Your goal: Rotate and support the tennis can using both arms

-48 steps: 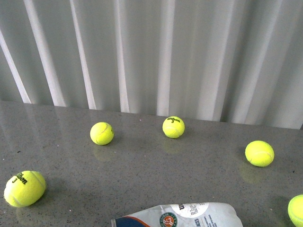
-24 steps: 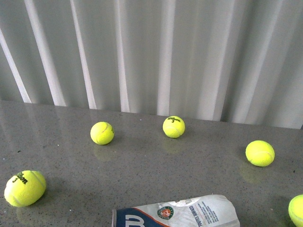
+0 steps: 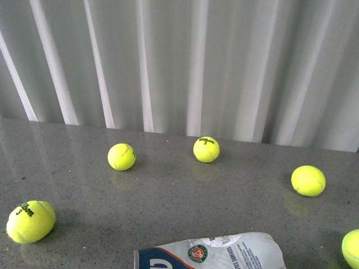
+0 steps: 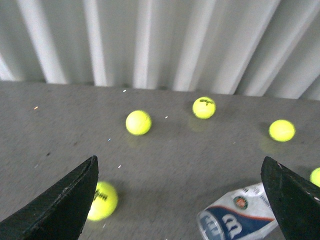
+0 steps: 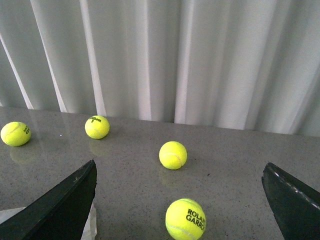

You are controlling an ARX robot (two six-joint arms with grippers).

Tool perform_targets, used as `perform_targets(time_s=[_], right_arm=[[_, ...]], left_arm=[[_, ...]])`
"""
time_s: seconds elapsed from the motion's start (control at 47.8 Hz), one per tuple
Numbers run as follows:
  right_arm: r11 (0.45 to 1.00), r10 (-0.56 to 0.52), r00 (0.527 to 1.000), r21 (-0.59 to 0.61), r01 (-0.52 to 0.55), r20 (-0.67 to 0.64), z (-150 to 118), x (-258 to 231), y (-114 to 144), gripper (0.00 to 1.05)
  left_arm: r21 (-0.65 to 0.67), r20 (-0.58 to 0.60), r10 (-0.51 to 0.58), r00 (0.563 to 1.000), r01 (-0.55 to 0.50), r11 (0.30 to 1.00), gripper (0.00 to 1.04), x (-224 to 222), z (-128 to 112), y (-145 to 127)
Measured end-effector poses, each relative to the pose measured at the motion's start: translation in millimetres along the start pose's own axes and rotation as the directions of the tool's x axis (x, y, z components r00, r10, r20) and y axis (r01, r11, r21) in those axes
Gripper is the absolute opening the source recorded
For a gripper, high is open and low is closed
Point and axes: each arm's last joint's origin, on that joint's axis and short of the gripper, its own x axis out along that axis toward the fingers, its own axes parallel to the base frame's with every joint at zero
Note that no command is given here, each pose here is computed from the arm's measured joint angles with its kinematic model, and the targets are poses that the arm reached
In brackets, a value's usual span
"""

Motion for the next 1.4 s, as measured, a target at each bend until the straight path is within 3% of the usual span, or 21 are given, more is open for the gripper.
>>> perform_targets(time_s=[0.063, 0.146, 0.335, 0.502, 0.691, 0.942, 1.402], right_arm=[[1.0, 0.001, 1.0, 0.0, -0.001, 0.0, 0.0, 0.0, 0.0, 0.98], [1.0, 0.0, 1.0, 0.0, 0.0, 0.0, 0.0, 0.0, 0.0, 0.98], [1.0, 0.0, 1.0, 0.0, 0.0, 0.0, 0.0, 0.0, 0.0, 0.98], [1.0, 0.0, 1.0, 0.0, 0.0, 0.0, 0.0, 0.0, 0.0, 0.98], [1.0, 0.0, 1.0, 0.0, 0.0, 0.0, 0.0, 0.0, 0.0, 0.98], [1.0, 0.0, 1.0, 0.0, 0.0, 0.0, 0.0, 0.0, 0.0, 0.98], [1.0, 0.0, 1.0, 0.0, 0.0, 0.0, 0.0, 0.0, 0.0, 0.98]], left_arm=[[-0.044, -0.07, -0.091, 0.993, 0.088, 0.995, 0.98, 35.6, 14.9, -4.8], [-0.179, -0.221, -0.197, 0.955, 0.159, 0.971, 0.98, 85.0, 5.9, -9.8], [-0.437, -0.48, -0.354, 0.802, 0.131, 0.89, 0.98, 152.1, -62.7, -31.8], [-0.557, -0.534, -0.441, 0.722, 0.092, 0.825, 0.98, 151.9, -111.5, -49.6], [-0.607, -0.537, -0.423, 0.73, 0.015, 0.795, 0.98, 150.8, -143.9, -43.7], [-0.611, -0.53, -0.398, 0.749, -0.011, 0.792, 0.98, 165.7, -164.2, -46.5], [-0.663, -0.497, -0.451, 0.741, 0.011, 0.748, 0.98, 166.5, -172.9, -69.1]])
